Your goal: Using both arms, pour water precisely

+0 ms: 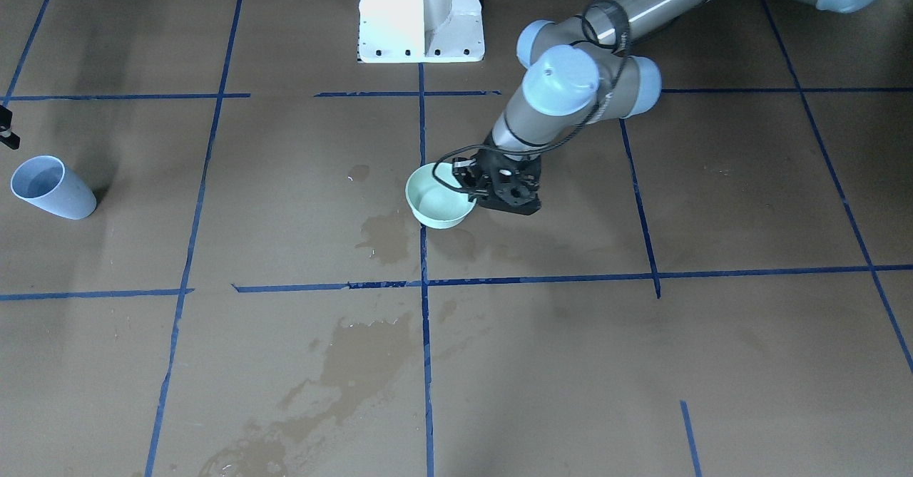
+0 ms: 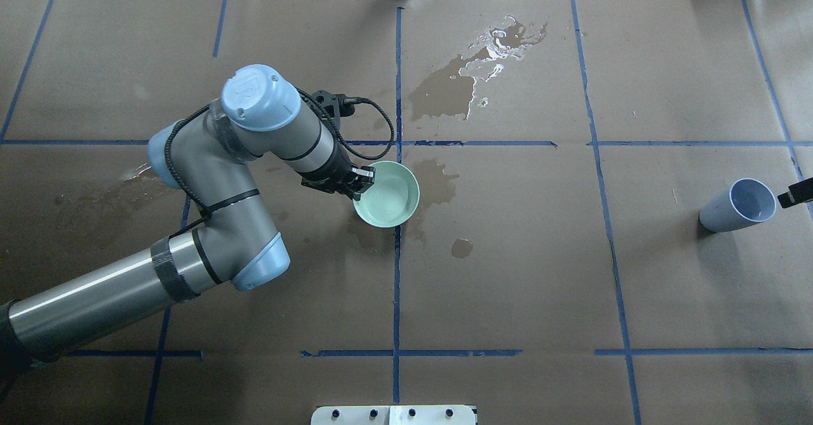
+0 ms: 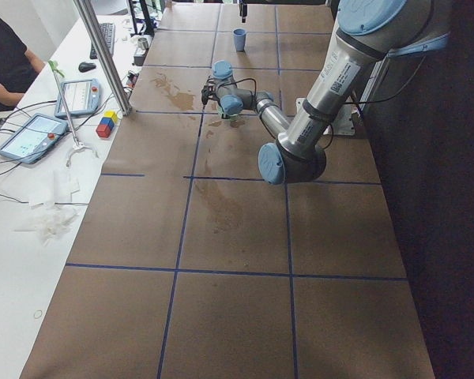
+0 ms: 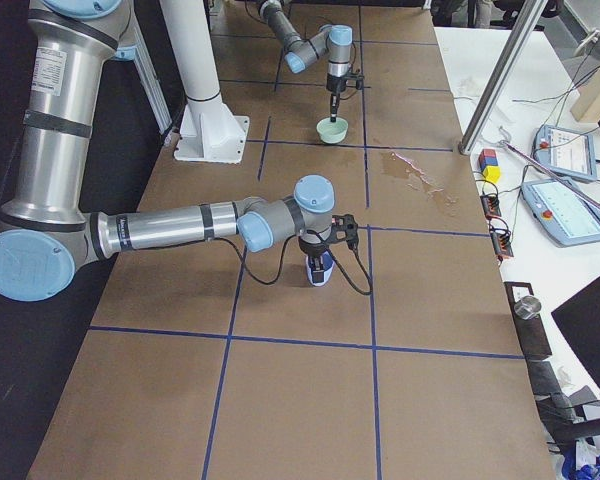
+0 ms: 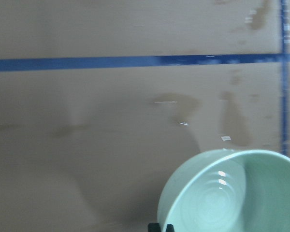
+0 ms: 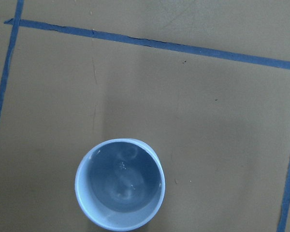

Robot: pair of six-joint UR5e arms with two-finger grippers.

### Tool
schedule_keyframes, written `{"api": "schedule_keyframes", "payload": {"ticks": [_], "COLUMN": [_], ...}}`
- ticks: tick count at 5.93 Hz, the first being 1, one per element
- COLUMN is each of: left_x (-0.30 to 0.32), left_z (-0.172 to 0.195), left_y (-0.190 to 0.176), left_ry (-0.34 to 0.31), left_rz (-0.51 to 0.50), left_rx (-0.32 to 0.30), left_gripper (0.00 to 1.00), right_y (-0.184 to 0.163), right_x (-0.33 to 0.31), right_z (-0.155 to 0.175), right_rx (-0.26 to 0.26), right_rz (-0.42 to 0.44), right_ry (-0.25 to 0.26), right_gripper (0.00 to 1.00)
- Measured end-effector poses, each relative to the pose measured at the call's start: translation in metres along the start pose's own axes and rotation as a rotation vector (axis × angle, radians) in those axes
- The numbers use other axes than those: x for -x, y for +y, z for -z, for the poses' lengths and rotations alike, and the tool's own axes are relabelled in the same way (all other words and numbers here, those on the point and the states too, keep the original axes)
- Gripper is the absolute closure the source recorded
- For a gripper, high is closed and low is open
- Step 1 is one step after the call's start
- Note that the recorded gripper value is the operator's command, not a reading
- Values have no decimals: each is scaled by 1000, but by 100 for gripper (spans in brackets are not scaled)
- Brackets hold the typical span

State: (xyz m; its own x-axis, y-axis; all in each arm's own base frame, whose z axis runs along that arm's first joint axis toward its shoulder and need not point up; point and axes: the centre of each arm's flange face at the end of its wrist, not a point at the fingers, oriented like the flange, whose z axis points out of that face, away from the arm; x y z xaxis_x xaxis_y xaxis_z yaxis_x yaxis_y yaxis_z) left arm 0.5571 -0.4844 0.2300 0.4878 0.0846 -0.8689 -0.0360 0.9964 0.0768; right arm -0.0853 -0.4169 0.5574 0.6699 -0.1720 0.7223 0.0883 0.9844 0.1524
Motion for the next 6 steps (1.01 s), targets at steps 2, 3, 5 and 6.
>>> {"api": "schedule_keyframes", "payload": {"ticks": [2, 3, 5, 6], "left_x": [-14, -16, -25, -26], "left_z": [-10, -8, 25, 42], "left_y": [-1, -1, -3, -6], "left_ry": [-12, -10, 38, 60], "left_rz": [-2, -5, -15, -12], "left_rx": [4, -5, -59, -82], "left_gripper": [0, 0, 0, 0], "right_y": [0, -1, -5, -2], "right_x": [0, 1, 8, 13], "right_z": [0, 0, 2, 2], "right_rx": [0, -1, -22, -65], "right_rz": [-1, 0, 13, 53], "right_ry": [0, -1, -11, -26], "right_gripper": [0, 0, 0, 1]}}
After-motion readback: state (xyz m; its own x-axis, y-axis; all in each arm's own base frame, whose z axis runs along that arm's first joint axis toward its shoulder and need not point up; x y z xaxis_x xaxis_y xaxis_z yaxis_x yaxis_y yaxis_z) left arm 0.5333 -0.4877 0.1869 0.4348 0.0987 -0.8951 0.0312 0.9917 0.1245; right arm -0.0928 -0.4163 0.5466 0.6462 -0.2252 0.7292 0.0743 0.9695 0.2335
